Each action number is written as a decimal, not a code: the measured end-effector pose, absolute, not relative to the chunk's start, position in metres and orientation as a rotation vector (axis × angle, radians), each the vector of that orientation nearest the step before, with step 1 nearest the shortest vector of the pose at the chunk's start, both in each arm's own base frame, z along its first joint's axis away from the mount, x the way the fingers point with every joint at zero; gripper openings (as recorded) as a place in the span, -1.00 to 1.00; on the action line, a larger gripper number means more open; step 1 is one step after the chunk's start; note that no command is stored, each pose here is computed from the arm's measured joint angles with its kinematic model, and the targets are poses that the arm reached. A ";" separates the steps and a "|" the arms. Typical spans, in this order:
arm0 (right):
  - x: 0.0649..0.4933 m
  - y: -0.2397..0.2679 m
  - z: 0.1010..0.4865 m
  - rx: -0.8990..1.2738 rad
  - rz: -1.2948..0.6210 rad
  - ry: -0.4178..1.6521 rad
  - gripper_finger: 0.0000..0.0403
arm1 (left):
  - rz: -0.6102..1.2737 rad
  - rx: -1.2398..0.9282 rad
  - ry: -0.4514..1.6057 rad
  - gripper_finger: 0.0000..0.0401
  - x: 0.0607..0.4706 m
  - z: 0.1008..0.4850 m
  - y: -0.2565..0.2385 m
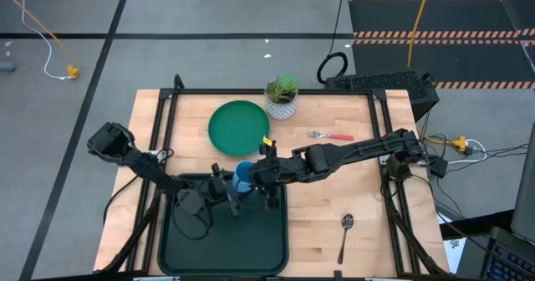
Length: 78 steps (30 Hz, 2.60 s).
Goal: Pick and place plate/cup/fork/spoon on tray
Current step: Put the blue cup on the top right of the black tray, then put the green plate on the black tray to the bottom left of the blue cup
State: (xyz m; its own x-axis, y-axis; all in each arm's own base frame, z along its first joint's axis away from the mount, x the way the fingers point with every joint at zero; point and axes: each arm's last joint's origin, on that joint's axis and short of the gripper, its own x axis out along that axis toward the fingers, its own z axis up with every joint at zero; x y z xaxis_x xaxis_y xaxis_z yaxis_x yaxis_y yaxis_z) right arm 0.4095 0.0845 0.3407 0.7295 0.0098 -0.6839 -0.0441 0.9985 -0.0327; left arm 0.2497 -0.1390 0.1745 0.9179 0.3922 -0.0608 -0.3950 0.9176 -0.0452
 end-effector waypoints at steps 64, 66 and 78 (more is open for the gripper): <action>0.403 0.103 0.233 -0.053 0.052 1.230 -0.73 | 0.420 -0.209 0.279 0.52 0.214 0.187 -0.123; 0.403 0.102 0.233 -0.051 0.051 1.225 -0.66 | 0.419 -0.208 0.281 0.52 0.214 0.187 -0.123; 0.387 0.105 0.276 -0.070 0.034 1.092 -0.40 | 0.400 -0.151 0.331 0.52 0.220 0.188 -0.117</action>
